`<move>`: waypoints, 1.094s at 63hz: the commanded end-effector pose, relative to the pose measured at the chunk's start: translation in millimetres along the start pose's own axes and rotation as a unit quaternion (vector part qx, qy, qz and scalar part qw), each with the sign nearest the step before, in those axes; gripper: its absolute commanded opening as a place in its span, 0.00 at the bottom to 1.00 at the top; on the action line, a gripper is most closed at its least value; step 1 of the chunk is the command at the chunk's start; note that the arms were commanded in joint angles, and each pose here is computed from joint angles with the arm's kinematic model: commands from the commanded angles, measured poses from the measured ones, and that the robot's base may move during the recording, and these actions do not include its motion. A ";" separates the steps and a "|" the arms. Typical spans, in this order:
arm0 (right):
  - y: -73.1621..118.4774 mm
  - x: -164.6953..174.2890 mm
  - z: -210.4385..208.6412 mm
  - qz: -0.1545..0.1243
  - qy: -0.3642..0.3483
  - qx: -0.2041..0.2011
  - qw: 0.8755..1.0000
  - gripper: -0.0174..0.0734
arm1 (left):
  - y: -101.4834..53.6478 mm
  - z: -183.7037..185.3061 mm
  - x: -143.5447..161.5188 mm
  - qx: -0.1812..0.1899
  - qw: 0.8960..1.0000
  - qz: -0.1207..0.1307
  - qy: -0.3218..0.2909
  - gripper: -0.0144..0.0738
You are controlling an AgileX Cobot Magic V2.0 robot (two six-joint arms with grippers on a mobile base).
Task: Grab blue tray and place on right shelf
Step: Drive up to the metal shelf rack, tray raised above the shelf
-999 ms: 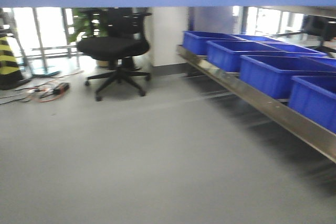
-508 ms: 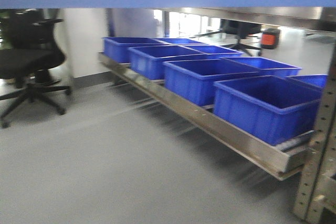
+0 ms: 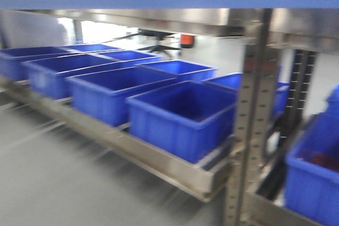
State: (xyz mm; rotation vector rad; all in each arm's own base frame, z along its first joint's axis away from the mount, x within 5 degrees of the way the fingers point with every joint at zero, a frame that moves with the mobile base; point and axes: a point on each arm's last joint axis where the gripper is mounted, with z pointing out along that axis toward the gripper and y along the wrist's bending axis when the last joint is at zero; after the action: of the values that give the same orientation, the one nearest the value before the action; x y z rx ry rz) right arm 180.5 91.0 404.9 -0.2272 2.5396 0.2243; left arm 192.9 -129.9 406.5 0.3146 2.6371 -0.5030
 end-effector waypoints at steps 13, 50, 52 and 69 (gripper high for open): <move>-2.4 -6.2 -15.3 -0.027 -0.047 0.006 0.999 0.25 | -3.3 -17.0 8.1 0.005 1.000 0.022 0.015 0.11; -2.4 -6.2 -15.3 -0.027 -0.047 0.006 0.999 0.25 | -3.3 -17.0 8.1 0.005 1.000 0.022 0.015 0.11; -2.4 -6.2 -15.3 -0.027 -0.047 0.006 0.999 0.25 | -3.3 -17.0 8.1 0.005 1.000 0.022 0.015 0.11; -2.4 -6.2 -15.3 -0.027 -0.047 0.006 0.999 0.25 | -3.3 -17.0 8.1 0.005 1.000 0.022 0.015 0.11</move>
State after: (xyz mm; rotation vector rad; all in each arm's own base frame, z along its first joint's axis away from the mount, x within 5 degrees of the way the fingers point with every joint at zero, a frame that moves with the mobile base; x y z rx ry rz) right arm 180.6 90.8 404.9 -0.2272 2.5390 0.2215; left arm 192.9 -130.1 406.6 0.3165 2.6352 -0.5061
